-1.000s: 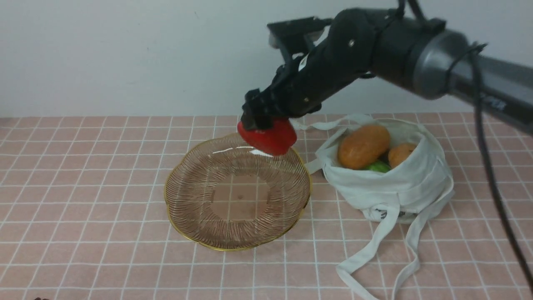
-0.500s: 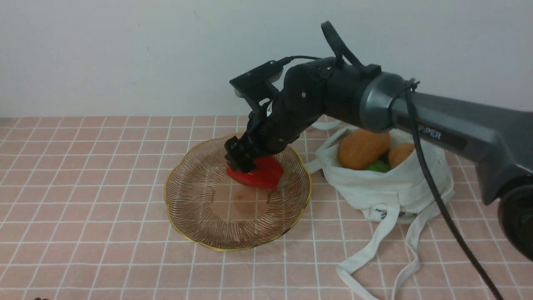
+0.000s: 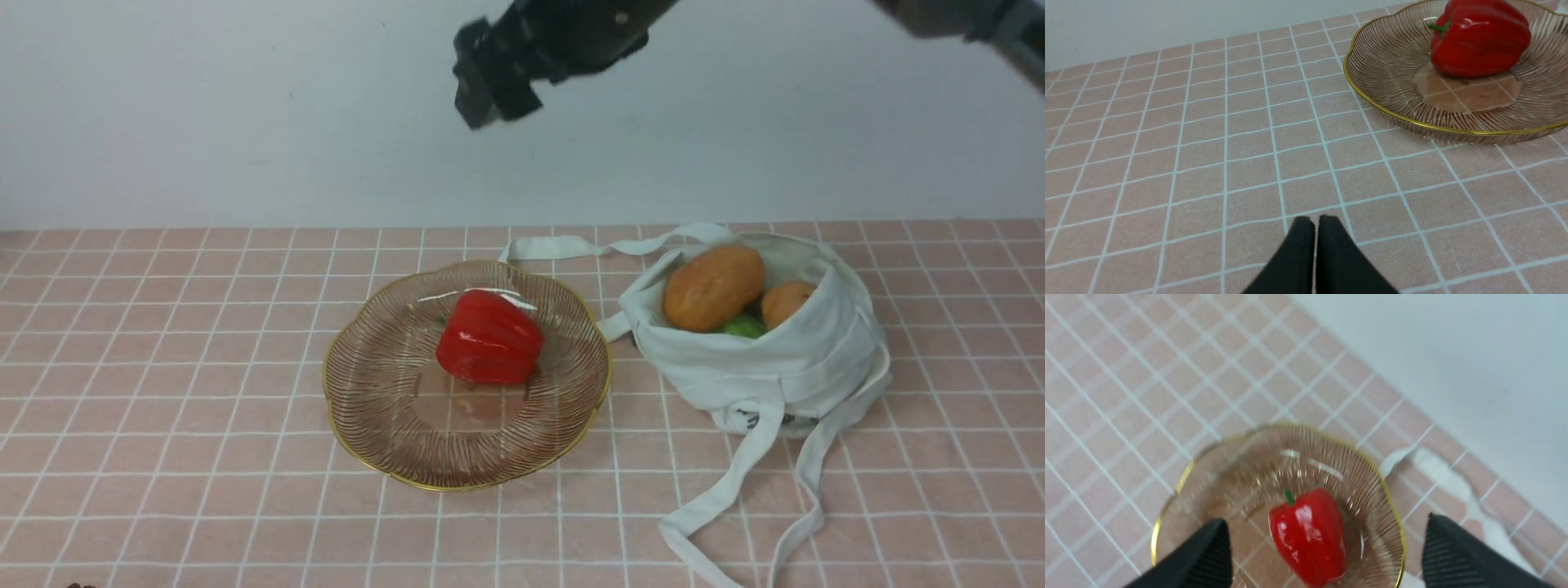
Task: Take vegetables from bag on pink coffee tablecloth place on plate.
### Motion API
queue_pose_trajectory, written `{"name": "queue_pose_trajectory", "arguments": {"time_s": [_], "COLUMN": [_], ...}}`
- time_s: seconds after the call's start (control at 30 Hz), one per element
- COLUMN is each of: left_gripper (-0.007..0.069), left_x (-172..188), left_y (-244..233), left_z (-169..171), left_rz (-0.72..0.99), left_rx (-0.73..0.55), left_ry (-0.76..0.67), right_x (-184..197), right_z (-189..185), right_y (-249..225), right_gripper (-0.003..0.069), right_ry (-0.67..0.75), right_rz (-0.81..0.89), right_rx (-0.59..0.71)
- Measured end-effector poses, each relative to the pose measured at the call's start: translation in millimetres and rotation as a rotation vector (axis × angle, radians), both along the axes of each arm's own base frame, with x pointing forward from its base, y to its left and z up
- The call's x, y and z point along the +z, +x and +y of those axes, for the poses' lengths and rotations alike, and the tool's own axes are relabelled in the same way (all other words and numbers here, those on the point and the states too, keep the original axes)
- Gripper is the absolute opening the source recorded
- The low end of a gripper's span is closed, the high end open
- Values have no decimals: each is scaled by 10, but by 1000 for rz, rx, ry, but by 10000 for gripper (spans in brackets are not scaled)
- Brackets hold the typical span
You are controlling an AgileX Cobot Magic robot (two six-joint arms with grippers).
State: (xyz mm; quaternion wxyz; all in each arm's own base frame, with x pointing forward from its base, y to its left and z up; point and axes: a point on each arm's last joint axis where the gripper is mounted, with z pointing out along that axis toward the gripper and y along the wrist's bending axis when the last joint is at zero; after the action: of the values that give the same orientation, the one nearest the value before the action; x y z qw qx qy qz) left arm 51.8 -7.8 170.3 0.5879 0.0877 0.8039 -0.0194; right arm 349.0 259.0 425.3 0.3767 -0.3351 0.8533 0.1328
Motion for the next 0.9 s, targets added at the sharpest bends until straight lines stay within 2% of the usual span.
{"name": "queue_pose_trajectory", "arguments": {"time_s": [0.03, 0.07, 0.13, 0.2, 0.27, 0.33, 0.4, 0.47, 0.53, 0.57, 0.63, 0.67, 0.73, 0.77, 0.8, 0.9], "left_gripper": [-5, -5, -5, -5, -5, -5, -5, -5, -5, -5, -5, -5, -5, -5, -5, -5], "left_x": [0, 0, 0, 0, 0, 0, 0, 0, 0, 0, 0, 0, 0, 0, 0, 0], "left_y": [0, 0, 0, 0, 0, 0, 0, 0, 0, 0, 0, 0, 0, 0, 0, 0], "left_z": [0, 0, 0, 0, 0, 0, 0, 0, 0, 0, 0, 0, 0, 0, 0, 0], "left_rz": [0, 0, 0, 0, 0, 0, 0, 0, 0, 0, 0, 0, 0, 0, 0, 0], "left_rx": [0, 0, 0, 0, 0, 0, 0, 0, 0, 0, 0, 0, 0, 0, 0, 0], "left_ry": [0, 0, 0, 0, 0, 0, -1, -1, -1, -1, -1, -1, -1, -1, -1, -1], "right_x": [173, 251, 623, 755, 1044, 1210, 1323, 1335, 1264, 1206, 985, 922, 537, 495, 116, -379], "right_z": [-81, -120, -322, -410, -657, -870, -1142, -1263, -1588, -1591, -1814, -1793, -1899, -1936, -1953, -1996], "right_y": [-101, -150, -430, -551, -894, -1189, -1565, -1735, -2220, -2227, -2579, -2550, -2683, -2722, -2709, -2713], "right_gripper": [445, 414, 258, 202, 74, 19, -6, -10, -15, -15, -15, -15, -15, -15, -15, -15], "right_ry": [22, 32, 84, 103, 147, 174, 200, 210, 248, 242, 352, 336, 405, 434, 439, 463], "right_rz": [-28, -40, -107, -133, -190, -226, -255, -259, -269, -256, -366, -349, -479, -529, -595, -688], "right_rx": [-11, -16, -19, -18, -19, -19, -22, -24, -14, -13, 10, 11, 15, 9, -1, -28]}}
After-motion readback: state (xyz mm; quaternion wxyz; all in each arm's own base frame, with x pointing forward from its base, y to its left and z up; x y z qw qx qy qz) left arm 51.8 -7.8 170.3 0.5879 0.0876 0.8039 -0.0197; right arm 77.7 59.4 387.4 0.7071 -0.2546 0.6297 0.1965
